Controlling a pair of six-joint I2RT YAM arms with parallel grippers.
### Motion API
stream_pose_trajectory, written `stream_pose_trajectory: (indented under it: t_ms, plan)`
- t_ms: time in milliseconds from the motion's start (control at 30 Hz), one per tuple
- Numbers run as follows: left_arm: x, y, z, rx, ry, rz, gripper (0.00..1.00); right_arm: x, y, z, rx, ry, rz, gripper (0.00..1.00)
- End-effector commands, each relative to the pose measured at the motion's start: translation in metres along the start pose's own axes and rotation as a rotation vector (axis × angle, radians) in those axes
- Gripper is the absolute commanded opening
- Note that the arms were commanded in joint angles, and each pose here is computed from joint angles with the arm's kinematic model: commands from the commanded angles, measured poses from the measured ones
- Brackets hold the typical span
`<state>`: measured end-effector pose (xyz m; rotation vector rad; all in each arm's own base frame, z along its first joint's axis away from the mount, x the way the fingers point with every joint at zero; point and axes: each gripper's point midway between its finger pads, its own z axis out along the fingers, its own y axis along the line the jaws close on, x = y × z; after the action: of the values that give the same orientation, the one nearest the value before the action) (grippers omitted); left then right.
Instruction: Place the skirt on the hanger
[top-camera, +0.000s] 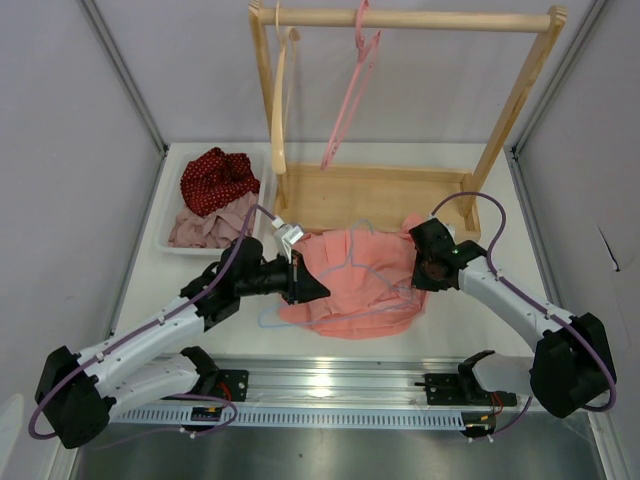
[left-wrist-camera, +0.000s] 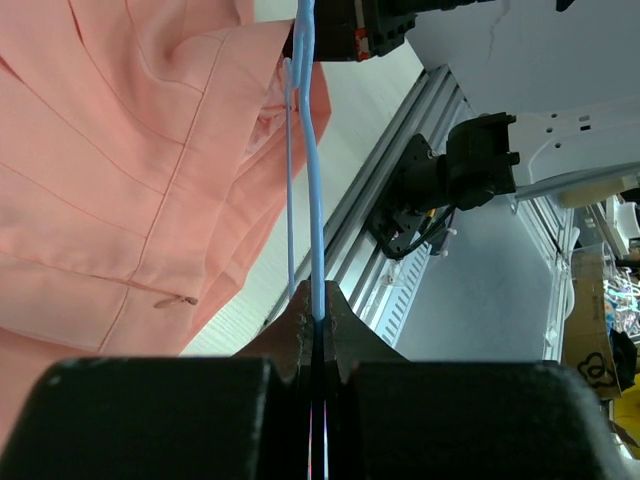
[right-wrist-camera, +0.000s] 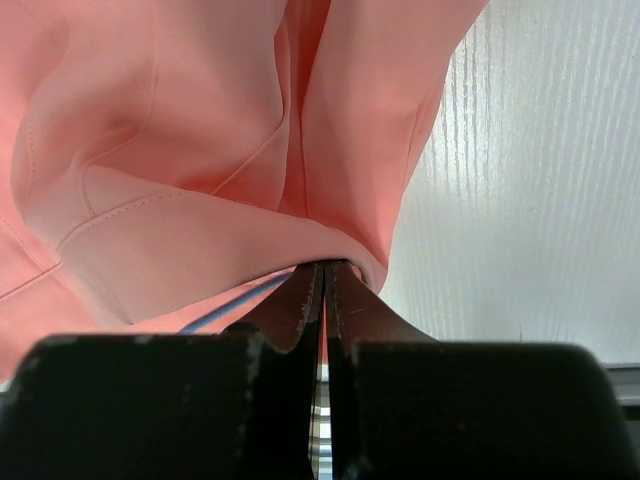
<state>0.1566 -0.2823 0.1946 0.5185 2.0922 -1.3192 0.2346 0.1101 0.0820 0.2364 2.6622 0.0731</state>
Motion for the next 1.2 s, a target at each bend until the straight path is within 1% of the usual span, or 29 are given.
stream_pose_trajectory:
  t_ms: [0, 300, 500, 1167]
  plan:
    - [-0.016, -0.021, -0.002, 0.081, -0.051, 0.017, 0.00, -0.005, 0.001, -0.002, 0.010, -0.020, 0.008, 0.00]
    - [-0.006, -0.017, 0.005, 0.088, -0.032, -0.008, 0.00, -0.004, 0.002, -0.002, 0.015, -0.018, 0.003, 0.00]
    - [-0.008, -0.019, 0.008, 0.093, -0.039, -0.011, 0.00, -0.004, 0.004, -0.001, 0.014, -0.016, 0.000, 0.00]
    - [0.002, 0.002, 0.017, 0.028, -0.041, -0.047, 0.00, -0.004, 0.005, -0.001, 0.011, -0.015, -0.004, 0.00]
